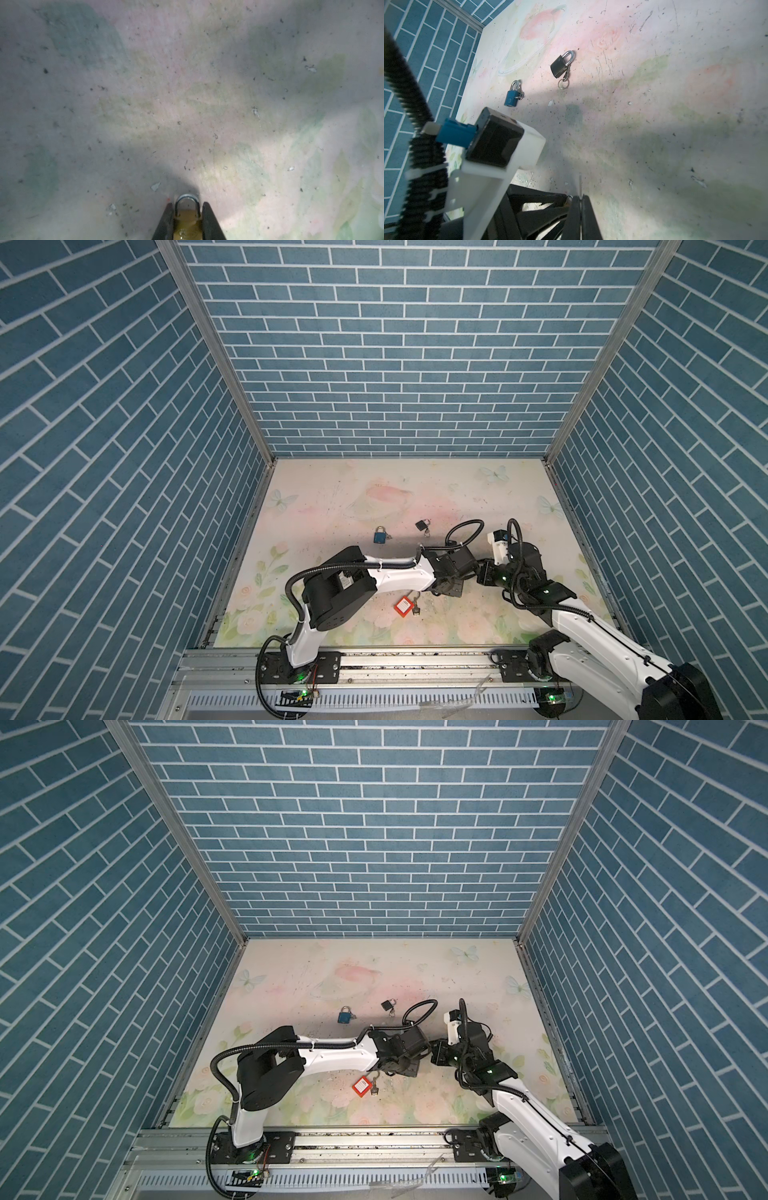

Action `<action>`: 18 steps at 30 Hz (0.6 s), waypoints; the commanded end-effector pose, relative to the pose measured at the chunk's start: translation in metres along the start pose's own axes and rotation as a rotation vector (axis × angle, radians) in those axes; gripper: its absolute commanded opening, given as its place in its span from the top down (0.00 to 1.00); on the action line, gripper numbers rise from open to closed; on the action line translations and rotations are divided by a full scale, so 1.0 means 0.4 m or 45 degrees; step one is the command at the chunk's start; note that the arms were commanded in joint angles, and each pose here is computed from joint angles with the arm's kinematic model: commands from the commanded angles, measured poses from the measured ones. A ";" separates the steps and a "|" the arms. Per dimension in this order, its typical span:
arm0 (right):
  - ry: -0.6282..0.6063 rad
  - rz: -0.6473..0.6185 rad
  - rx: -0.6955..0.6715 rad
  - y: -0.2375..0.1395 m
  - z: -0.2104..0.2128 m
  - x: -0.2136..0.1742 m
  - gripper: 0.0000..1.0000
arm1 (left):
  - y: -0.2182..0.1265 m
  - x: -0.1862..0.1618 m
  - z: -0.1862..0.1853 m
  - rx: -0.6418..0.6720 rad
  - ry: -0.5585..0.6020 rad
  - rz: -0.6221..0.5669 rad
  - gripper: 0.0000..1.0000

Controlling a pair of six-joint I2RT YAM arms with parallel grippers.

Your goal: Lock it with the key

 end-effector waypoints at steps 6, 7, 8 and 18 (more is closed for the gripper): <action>0.021 -0.006 0.008 -0.011 0.001 -0.004 1.00 | -0.017 -0.005 0.051 0.103 -0.027 -0.043 0.69; 0.021 -0.007 0.008 -0.012 0.002 -0.003 1.00 | -0.018 -0.004 0.050 0.101 -0.022 -0.045 0.67; 0.023 -0.008 0.010 -0.013 0.003 -0.002 1.00 | -0.020 -0.003 0.052 0.106 -0.020 -0.049 0.65; 0.056 0.027 0.045 -0.012 0.013 -0.013 1.00 | -0.097 0.057 0.028 0.039 -0.017 -0.200 0.57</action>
Point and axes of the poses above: each gripper's point midway between its finger pads, its own y axis out along the fingers, its own z axis along the line the jaws close on, x = y × z, the point moved 2 cm from there along -y, back along the fingers, and after that the axes turned 9 degrees about -y, right-handed, at the moved point
